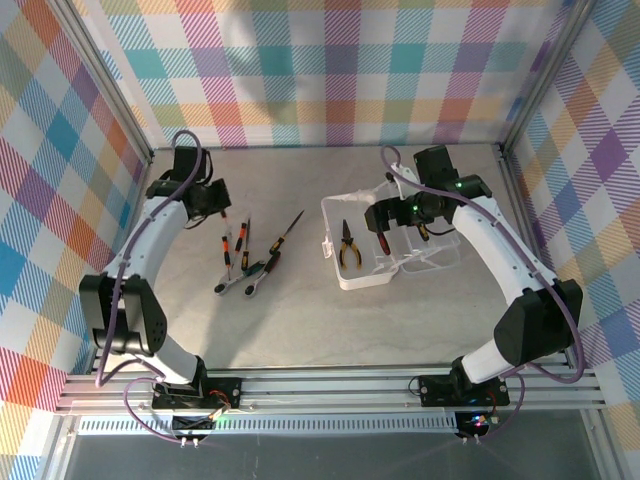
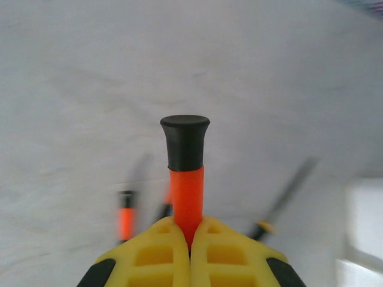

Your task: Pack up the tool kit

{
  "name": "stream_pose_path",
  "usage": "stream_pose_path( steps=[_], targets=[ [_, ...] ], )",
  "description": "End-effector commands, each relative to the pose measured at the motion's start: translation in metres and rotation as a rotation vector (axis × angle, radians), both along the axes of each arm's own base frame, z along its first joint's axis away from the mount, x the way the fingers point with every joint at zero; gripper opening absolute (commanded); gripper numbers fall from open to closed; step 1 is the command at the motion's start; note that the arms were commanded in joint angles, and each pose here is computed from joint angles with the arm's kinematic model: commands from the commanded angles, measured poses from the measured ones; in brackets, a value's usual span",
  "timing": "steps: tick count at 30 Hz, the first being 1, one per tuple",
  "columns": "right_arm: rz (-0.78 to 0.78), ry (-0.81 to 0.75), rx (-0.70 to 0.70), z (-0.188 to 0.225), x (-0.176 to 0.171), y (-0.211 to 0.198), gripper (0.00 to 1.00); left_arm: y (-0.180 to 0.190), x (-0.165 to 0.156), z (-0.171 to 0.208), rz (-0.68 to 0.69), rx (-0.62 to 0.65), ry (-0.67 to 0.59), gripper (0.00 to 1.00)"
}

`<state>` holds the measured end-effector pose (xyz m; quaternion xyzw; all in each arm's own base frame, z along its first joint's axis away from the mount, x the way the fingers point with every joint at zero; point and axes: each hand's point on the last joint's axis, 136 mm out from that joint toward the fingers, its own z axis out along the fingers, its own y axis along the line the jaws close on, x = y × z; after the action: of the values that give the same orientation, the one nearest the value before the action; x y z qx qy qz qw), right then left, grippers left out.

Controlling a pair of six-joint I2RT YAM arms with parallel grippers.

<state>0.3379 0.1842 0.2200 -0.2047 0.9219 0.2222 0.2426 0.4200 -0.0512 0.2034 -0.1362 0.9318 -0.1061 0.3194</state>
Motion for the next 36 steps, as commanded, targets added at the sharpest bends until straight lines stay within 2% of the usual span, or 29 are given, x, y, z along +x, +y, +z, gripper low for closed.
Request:
stream_pose_path(
  steps=[1, 3, 6, 14, 21, 30, 36],
  targets=[
    [0.103, -0.079, 0.158, 0.040, -0.005, 0.033, 0.99, -0.078, -0.005, 0.031, -0.211, -0.251, -0.059, 0.00],
    [0.145, -0.091, 0.216, 0.049, -0.007, 0.049, 1.00, -0.116, -0.008, 0.044, -0.298, -0.323, -0.087, 0.00],
    [0.196, -0.110, 0.277, 0.059, -0.010, 0.068, 0.94, -0.163, -0.014, 0.056, -0.410, -0.416, -0.100, 0.00],
    [0.258, -0.093, 0.341, 0.058, -0.013, 0.102, 0.75, -0.247, -0.021, 0.074, -0.619, -0.719, -0.132, 0.00],
    [0.225, -0.081, 0.333, 0.046, -0.005, 0.109, 0.70, -0.268, -0.027, 0.077, -0.667, -0.795, -0.130, 0.00],
    [0.189, -0.066, 0.339, 0.039, 0.008, 0.114, 0.56, -0.282, -0.035, 0.072, -0.706, -0.857, -0.113, 0.00],
    [0.164, -0.079, 0.336, 0.040, 0.014, 0.113, 0.38, -0.289, -0.044, 0.074, -0.745, -0.881, -0.105, 0.00]
  ],
)
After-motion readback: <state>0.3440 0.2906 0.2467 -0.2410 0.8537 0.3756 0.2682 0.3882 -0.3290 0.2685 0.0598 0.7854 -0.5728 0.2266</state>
